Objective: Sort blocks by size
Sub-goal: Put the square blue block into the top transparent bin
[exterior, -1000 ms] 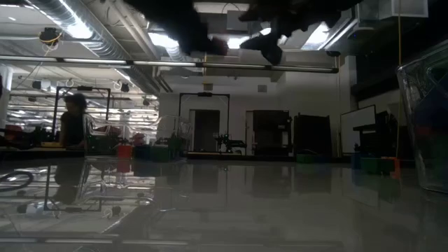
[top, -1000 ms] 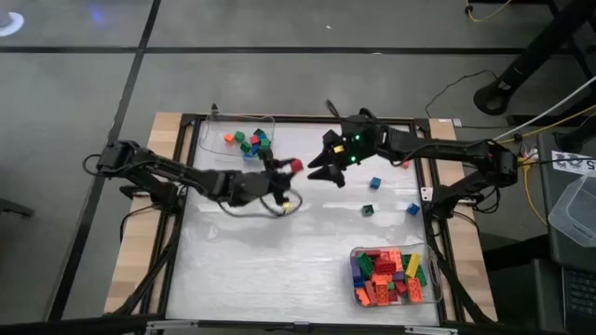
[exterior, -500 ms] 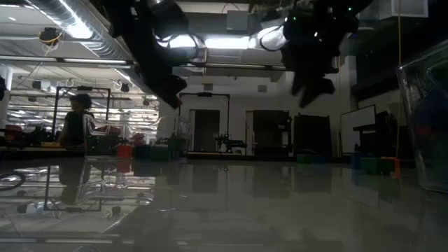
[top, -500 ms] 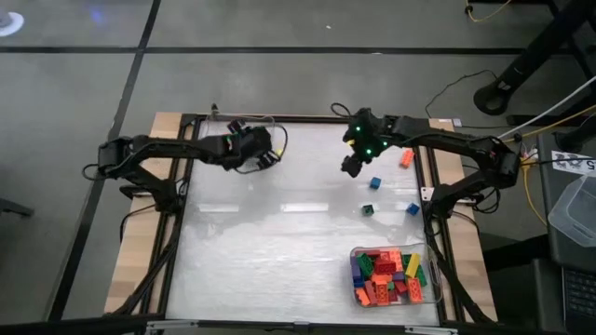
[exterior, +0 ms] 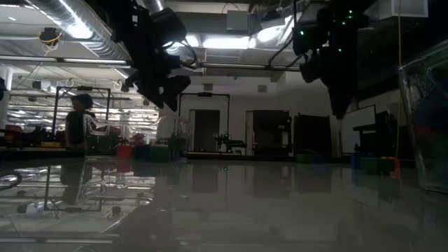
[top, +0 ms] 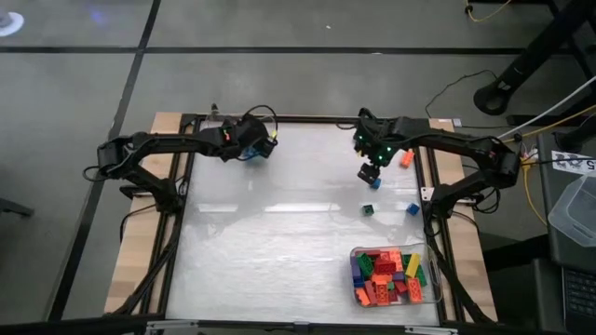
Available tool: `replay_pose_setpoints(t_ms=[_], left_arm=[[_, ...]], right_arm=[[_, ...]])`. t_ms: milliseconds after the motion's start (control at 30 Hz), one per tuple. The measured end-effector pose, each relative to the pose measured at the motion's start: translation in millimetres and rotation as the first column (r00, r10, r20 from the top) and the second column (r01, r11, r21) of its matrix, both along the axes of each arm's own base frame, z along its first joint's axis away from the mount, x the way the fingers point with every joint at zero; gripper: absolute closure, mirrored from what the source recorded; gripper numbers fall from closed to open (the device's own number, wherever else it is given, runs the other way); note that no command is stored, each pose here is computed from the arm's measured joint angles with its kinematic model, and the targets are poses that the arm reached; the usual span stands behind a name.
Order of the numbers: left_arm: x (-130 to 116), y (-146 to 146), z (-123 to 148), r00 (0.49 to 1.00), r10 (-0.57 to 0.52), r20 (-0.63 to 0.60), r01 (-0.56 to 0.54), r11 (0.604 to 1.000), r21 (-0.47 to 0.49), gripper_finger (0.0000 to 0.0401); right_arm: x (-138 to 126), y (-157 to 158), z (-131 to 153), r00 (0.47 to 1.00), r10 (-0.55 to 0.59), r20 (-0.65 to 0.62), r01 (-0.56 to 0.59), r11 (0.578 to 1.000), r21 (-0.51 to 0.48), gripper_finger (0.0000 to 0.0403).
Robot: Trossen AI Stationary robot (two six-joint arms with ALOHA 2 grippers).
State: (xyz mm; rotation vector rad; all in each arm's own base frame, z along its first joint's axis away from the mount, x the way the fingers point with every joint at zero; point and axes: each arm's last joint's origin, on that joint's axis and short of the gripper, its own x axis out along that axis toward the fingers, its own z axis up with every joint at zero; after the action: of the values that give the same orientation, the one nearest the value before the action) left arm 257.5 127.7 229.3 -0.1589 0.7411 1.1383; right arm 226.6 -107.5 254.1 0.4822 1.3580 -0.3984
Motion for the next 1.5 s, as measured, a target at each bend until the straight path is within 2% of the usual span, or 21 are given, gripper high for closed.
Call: replay_pose_setpoints(t_ms=[167,333,667,1033,1167,1333,1500], left_arm=[[2.6,-3.0,-1.5,0.996,-0.085,0.029,0.087,0.993,-0.080,0.0189],[2.9,-3.2,-1.7,0.995,-0.087,0.042,0.090,0.992,-0.093,0.0189],[3.0,-3.2,-1.8,0.995,-0.085,0.045,0.089,0.992,-0.094,0.0189],[3.1,-3.2,-1.7,0.995,-0.087,0.047,0.092,0.991,-0.097,0.0189],[3.2,-3.2,-1.6,0.995,-0.087,0.048,0.092,0.991,-0.096,0.0190],[3.9,-4.3,-1.5,0.995,-0.092,0.050,0.096,0.991,-0.095,0.0190],[8.7,-11.8,-0.7,0.990,-0.124,0.065,0.130,0.987,-0.090,0.0190]], right_arm=[[-9.6,5.5,-23.4,0.996,0.062,-0.071,-0.059,0.997,0.049,0.0159],[-19.6,8.7,-48.7,0.988,0.062,-0.138,-0.057,0.998,0.039,0.0159],[-24.4,9.5,-79.7,0.988,0.104,-0.117,-0.109,0.993,-0.040,0.0159],[-31.4,13.4,-96.1,0.987,0.112,-0.114,-0.115,0.993,-0.021,0.0161],[-30.5,12.8,-97.3,0.989,0.111,-0.099,-0.114,0.993,-0.030,0.0191],[-23.0,10.9,-96.2,0.993,0.118,-0.005,-0.118,0.993,-0.028,0.0273],[-13.3,11.7,-93.7,0.979,0.127,0.162,-0.139,0.988,0.068,0.0276]])
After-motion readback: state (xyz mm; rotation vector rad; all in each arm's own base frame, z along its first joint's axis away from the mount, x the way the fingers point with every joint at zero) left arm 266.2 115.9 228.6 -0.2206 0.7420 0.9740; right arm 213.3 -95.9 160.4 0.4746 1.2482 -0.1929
